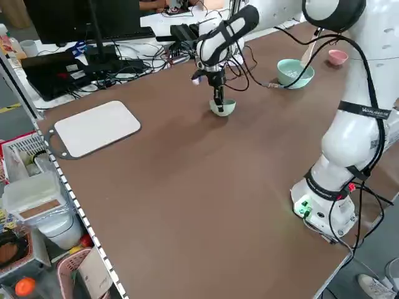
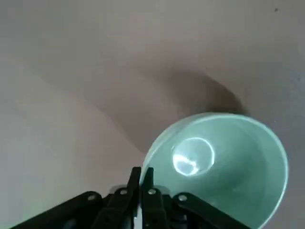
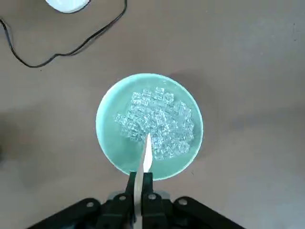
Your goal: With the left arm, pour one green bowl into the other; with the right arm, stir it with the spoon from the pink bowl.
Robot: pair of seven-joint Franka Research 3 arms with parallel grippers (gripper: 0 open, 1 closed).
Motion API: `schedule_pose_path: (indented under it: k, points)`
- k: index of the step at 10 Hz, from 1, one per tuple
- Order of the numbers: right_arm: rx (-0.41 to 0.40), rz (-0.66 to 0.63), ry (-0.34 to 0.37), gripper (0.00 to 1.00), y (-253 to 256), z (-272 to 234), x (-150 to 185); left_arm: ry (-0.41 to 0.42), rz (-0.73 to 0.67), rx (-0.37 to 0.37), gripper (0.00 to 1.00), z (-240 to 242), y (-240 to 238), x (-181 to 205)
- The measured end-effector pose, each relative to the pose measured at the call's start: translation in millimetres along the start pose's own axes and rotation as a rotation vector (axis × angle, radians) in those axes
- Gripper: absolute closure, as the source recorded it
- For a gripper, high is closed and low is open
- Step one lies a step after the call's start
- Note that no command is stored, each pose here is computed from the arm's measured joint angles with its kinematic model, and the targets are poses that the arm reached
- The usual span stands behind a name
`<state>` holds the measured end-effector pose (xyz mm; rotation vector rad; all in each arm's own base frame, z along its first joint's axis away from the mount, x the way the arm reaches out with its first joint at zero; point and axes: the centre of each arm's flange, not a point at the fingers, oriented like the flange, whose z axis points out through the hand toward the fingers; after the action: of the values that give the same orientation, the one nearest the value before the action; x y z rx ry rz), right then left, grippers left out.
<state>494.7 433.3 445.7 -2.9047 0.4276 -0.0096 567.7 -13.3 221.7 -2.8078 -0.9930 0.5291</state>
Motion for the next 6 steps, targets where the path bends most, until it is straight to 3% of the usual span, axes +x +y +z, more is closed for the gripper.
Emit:
schedule_pose_path:
  k: [3,5,6]
  points:
    - [-0.035,0.008,0.01,0.94,3.4,28.2,9.1,0.002,0.045,-0.002,0.52,-1.2,0.4,0.6]
    - [-0.063,0.011,0.007,0.94,6.9,47.1,13.9,0.007,0.04,-0.008,0.4,-10.7,0.8,0.8]
    - [-0.082,0.01,0.007,0.94,8.7,57.8,15.3,0.01,0.034,-0.016,0.28,-26.0,-0.9,-0.7]
